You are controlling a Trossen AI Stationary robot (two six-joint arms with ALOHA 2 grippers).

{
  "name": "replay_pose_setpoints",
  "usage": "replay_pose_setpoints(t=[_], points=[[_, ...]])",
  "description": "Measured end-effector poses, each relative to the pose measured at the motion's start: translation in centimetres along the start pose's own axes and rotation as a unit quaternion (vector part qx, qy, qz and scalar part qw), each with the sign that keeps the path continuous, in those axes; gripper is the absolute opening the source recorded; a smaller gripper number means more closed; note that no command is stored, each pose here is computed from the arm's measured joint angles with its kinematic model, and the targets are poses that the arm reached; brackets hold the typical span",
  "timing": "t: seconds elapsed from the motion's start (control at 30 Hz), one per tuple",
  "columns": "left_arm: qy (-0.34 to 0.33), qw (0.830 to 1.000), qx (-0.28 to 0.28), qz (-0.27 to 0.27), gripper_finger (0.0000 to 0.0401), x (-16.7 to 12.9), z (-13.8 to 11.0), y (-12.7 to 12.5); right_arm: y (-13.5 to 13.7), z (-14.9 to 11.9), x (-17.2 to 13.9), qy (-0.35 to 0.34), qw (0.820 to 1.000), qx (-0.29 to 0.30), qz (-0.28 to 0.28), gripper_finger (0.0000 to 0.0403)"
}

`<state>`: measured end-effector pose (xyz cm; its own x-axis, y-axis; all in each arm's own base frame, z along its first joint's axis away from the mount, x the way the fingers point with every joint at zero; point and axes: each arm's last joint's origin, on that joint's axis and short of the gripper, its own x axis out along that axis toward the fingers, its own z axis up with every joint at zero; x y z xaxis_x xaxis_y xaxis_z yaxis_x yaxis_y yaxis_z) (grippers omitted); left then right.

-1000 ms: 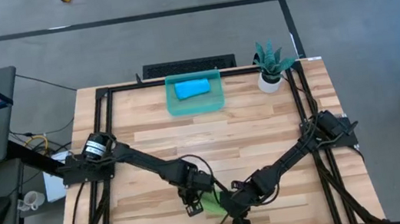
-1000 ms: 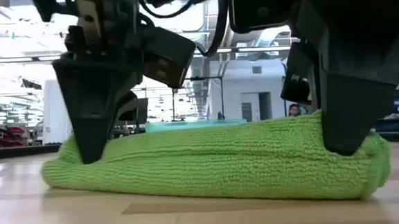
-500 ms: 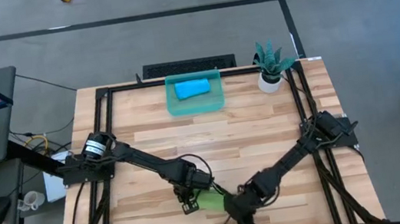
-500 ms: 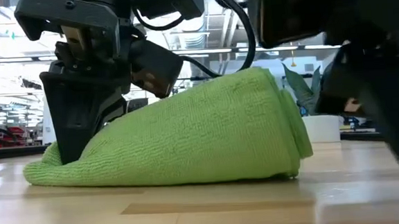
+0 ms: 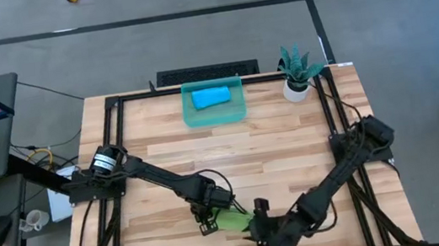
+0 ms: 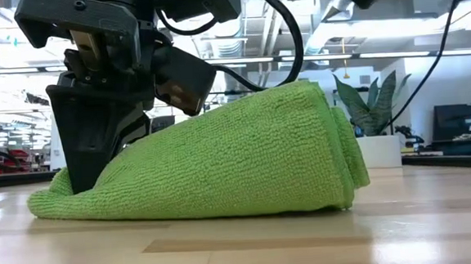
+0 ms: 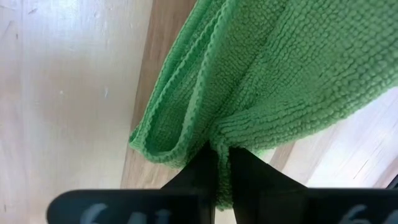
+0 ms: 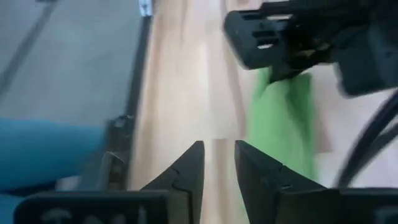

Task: Roll microfiber towels into tight, uniform cylinder then place into a basket
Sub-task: Roll the green microfiber cloth

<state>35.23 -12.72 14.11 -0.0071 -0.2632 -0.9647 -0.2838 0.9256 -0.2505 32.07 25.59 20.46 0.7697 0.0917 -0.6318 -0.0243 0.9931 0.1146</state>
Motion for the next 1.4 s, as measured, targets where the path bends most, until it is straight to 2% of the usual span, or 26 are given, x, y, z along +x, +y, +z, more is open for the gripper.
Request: replay_pose_setpoints(t=[0.07,0.3,0.37,0.5,0.73,1.17,1.27,1.4], points=[[0.0,1.0,0.0,0.0,0.0016,0.0,0.0,0.0,-0.2,-0.1,0.2,-0.002,1.0,-0.024,-0.014,0.0106],[0.0,1.0,0.001,0.0,0.0016,0.0,0.0,0.0,-1.4,-0.7,3.0,0.029,0.999,-0.017,-0.008,0.0088],[-0.001,1.0,0.002,0.002,0.0016,0.0,0.0,0.0,-1.8,-1.4,3.2,0.053,0.998,-0.026,-0.023,0.0084],[0.0,1.0,0.001,0.002,0.0016,0.0,0.0,0.0,-2.2,-1.4,3.5,0.058,0.998,-0.001,-0.033,0.0076],[0.001,1.0,0.001,0.001,0.0017,0.0,0.0,0.0,-3.5,-3.3,4.4,0.124,0.988,0.029,-0.083,0.0068],[0.002,1.0,-0.008,0.0,0.0019,0.0,0.0,0.0,-3.4,-4.4,5.3,0.158,0.983,0.048,-0.079,0.0067],[0.002,1.0,-0.006,0.0,0.0028,0.0,0.0,0.0,-3.8,-4.5,5.3,0.165,0.981,0.053,-0.088,0.0067],[0.001,1.0,-0.001,0.0,0.006,0.0,0.0,0.0,-3.8,-4.5,5.3,0.169,0.98,0.052,-0.091,0.0067]])
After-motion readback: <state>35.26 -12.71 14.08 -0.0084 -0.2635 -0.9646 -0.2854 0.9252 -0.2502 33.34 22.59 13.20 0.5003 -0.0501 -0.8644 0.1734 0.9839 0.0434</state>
